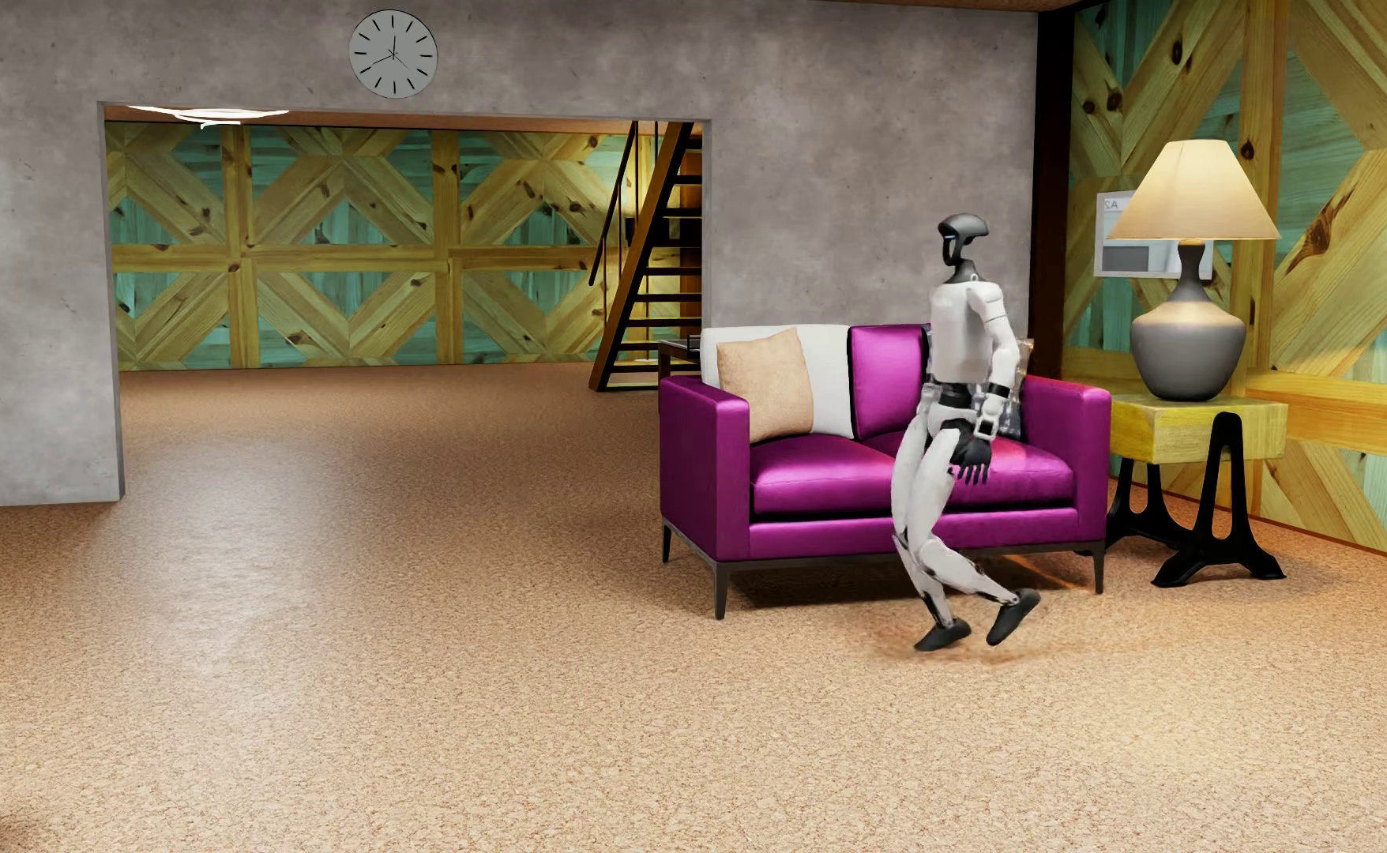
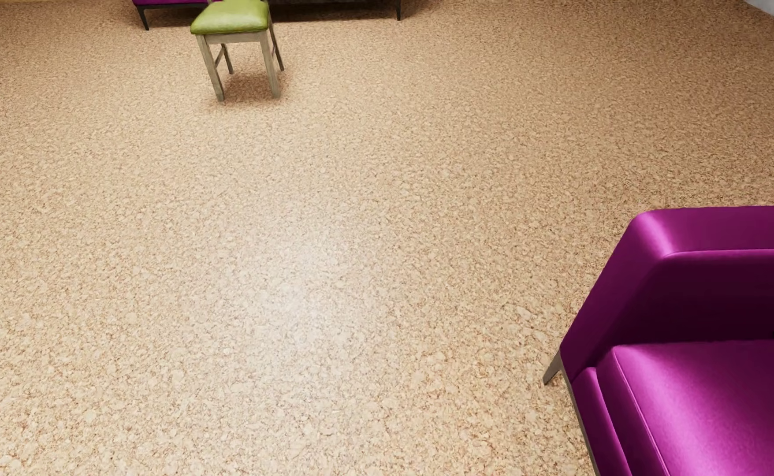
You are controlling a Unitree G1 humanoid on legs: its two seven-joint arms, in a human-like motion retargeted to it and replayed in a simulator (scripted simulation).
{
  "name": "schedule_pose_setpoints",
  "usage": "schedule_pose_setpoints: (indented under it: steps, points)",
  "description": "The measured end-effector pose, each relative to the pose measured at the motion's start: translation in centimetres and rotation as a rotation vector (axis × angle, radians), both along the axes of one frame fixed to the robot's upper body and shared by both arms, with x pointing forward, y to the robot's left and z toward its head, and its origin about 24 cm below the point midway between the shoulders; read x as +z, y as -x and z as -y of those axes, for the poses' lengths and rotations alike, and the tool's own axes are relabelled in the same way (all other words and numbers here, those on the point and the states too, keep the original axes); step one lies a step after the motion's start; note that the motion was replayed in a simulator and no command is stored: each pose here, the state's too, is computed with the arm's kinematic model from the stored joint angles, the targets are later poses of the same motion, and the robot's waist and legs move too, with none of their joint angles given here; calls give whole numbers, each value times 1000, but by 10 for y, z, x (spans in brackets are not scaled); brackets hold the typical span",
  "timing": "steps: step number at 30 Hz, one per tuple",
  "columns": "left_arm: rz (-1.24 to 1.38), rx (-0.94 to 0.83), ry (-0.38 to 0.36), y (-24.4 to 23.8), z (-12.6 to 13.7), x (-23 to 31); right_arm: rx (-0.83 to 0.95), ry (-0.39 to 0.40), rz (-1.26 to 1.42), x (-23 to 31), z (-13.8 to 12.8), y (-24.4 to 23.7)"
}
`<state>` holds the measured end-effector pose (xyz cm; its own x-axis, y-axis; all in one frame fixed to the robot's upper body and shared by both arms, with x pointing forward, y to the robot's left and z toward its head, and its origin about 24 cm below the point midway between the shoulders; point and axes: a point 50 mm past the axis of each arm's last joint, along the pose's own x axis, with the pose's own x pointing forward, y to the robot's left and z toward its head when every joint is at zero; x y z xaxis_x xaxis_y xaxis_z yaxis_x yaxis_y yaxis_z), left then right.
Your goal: Avoid the sofa
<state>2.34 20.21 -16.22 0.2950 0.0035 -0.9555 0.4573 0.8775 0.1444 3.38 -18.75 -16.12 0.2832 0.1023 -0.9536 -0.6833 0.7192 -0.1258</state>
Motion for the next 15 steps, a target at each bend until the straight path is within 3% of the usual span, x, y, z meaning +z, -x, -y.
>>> schedule_pose_setpoints:
  steps: [1, 7, 11, 15]
  points:
    - [-29, -8, -3, 12, -1, 0, 51, -12, 48, 4, -3, -17]
    - [-130, -18, -57, 42, -18, 0, -41, -4, 345, 37, 17, -114]
    - [-164, -16, -81, 45, -23, -2, -160, -18, 249, 21, 14, -77]
    - [9, -35, -16, -4, -6, 2, -79, -44, 115, 9, -4, -30]
